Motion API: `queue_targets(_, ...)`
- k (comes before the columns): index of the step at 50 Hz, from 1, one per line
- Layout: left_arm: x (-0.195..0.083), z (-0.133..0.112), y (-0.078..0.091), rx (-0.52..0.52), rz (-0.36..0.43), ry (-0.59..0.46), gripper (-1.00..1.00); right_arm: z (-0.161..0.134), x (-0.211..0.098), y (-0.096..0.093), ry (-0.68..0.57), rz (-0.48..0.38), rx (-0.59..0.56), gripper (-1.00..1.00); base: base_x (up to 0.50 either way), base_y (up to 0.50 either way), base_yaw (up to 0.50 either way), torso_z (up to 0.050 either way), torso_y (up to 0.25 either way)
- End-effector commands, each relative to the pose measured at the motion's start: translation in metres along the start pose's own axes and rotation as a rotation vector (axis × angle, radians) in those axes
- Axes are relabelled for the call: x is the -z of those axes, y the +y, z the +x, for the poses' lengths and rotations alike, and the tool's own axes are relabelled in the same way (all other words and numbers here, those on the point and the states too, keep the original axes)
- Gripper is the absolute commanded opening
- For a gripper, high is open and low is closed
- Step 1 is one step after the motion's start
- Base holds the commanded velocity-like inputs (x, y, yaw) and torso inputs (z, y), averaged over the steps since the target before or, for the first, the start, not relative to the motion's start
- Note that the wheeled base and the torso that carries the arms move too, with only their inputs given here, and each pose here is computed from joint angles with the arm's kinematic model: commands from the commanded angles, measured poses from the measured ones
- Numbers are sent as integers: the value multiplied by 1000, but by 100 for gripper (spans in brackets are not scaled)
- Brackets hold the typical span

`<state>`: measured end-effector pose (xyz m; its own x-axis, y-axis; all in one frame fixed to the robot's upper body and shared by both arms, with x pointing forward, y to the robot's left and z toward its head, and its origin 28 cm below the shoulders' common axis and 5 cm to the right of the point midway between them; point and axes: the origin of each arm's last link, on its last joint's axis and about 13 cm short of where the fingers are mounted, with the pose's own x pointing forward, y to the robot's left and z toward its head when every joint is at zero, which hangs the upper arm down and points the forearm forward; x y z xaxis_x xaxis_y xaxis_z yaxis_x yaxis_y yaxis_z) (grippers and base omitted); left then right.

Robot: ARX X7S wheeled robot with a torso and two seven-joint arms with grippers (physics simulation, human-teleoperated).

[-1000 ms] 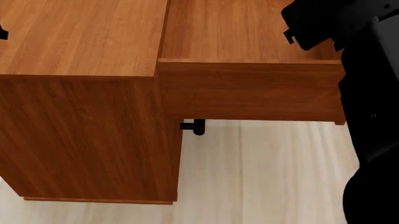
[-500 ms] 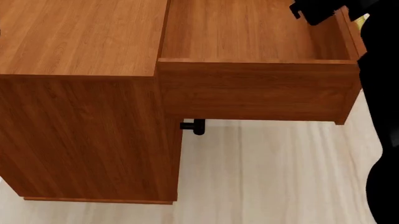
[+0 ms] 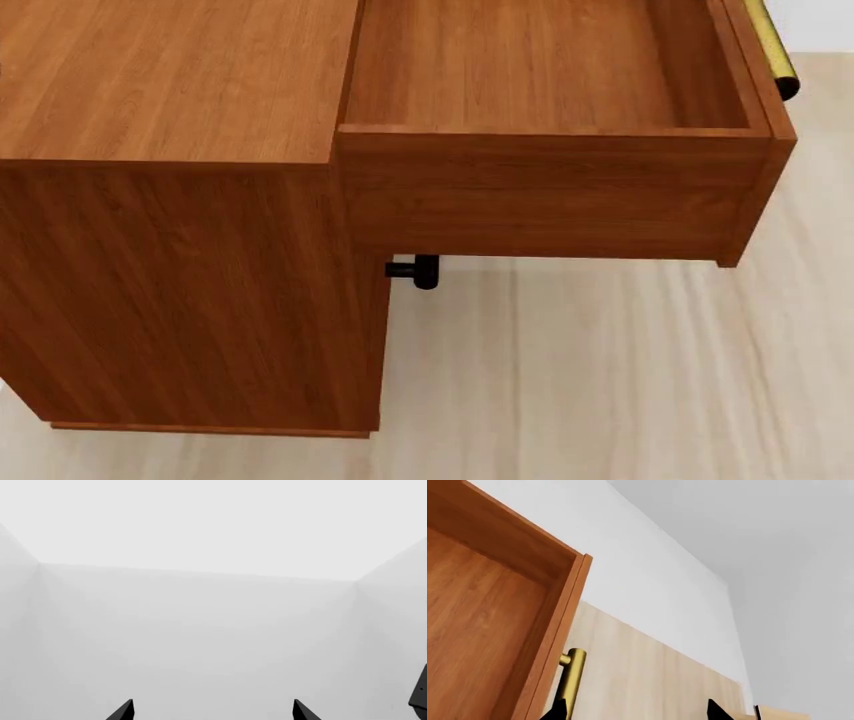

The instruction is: Close the bottom drawer of the cabinet and open the top drawer.

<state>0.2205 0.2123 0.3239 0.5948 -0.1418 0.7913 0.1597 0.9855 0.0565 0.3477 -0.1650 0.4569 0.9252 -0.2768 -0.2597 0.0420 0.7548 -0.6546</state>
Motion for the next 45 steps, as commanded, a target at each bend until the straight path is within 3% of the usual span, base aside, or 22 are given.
queue_targets(1,-3,1,-1,4,-1,-7,100,-23,3,-9,-51,19,14,100,0,0,0,0,0)
queue_targets(17,-4,2,-3,10,-6,-12,100,-64,38,-33,-123,172,85,100,0,0,0,0,0)
queue_targets(25,-4,1,-4,12,-10,-11,100,-76,60,-35,-144,257,85,100,0,0,0,0,0)
queue_targets(45,-8,1,-6,19,-10,-16,100,-102,103,-39,-135,337,140,100,0,0,0,0,0)
